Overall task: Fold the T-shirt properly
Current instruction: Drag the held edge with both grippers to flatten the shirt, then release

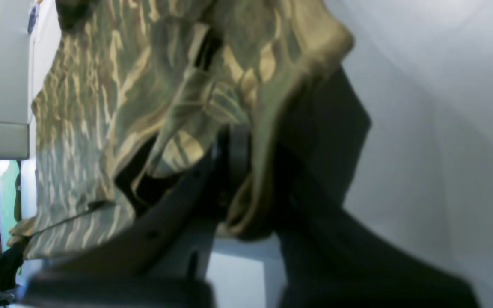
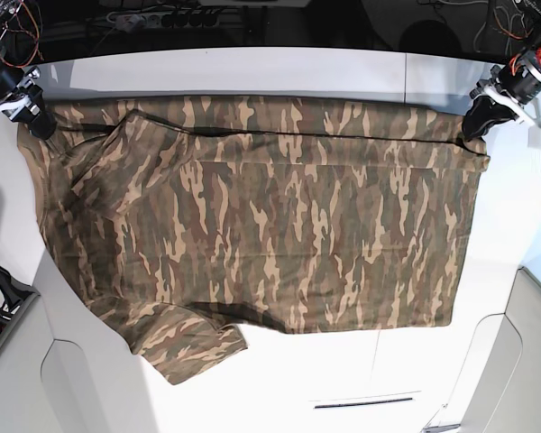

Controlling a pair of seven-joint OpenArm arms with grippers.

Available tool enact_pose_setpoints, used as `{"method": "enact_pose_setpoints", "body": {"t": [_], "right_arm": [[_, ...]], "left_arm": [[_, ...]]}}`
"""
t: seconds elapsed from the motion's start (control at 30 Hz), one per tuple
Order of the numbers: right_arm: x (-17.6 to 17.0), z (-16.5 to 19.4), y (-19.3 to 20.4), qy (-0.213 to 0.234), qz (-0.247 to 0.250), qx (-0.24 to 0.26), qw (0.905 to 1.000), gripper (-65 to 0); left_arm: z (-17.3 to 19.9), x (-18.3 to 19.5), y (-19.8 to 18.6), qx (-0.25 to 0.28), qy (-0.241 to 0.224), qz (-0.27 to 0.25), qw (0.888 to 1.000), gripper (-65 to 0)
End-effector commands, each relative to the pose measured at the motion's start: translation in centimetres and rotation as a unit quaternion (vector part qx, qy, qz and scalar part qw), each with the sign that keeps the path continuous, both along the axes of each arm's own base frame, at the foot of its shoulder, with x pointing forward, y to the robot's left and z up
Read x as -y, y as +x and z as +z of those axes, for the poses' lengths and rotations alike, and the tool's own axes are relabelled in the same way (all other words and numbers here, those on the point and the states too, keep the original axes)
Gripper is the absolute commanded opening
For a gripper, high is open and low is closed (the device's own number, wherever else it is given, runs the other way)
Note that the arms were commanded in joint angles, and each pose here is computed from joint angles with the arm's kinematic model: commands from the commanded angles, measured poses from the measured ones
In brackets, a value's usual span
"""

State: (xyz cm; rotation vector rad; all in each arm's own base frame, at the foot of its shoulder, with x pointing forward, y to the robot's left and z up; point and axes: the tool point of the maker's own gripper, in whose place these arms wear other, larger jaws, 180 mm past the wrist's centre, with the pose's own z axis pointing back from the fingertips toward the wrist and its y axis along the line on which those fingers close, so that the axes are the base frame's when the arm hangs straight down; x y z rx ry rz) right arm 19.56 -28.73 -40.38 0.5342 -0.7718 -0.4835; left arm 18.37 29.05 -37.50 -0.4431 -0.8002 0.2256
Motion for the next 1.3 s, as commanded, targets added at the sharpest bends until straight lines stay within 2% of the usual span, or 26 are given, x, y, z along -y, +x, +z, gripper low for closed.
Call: {"method": "enact_pose_setpoints", "body": {"t": [0.0,0.53,0.8,1.0,1.03,1.1,1.2,1.27], "right_arm": [[0.9,1.2,0.3,-0.01,-0.003,0.02,0.9998,-65.0],[2.0,0.8,-2.0,-0.01,-0.019,-0.001,0.9998,-65.0],[2.0,0.5,-3.1,-0.005,-0.021,-0.011,0.9997,-65.0],[2.0,0.5,-3.0,-0.006,-0.021,-0.009,0.9997,-65.0],[2.0,0.5,-2.9,-0.006,-0.021,-0.009,0.9997,-65.0],[2.1,0.6,-2.8,-0.008,-0.022,-0.008,0.9997,-65.0],[2.2,0.3,-3.0,-0.016,-0.021,-0.014,0.9995,-44.5],[2.4,0.4,-3.1,-0.018,-0.024,-0.014,0.9994,-36.8]], "left_arm": [[1.3,-0.3,0.6,0.02,0.004,-0.006,1.0,-65.0],[1.2,0.5,-2.1,-0.005,0.008,-0.022,1.0,-65.0],[1.7,-1.4,-3.5,-0.001,0.017,0.024,1.0,-65.0],[1.4,-1.2,-3.9,-0.014,0.015,0.018,1.0,-65.0],[1.4,-1.2,-3.8,-0.013,0.015,0.018,1.0,-62.0],[1.5,-1.2,-3.8,-0.011,0.015,0.019,1.0,-51.5],[1.5,-1.2,-3.8,-0.011,0.015,0.019,1.0,-40.0],[1.6,-1.3,-3.7,-0.008,0.016,0.021,1.0,-39.3]]}}
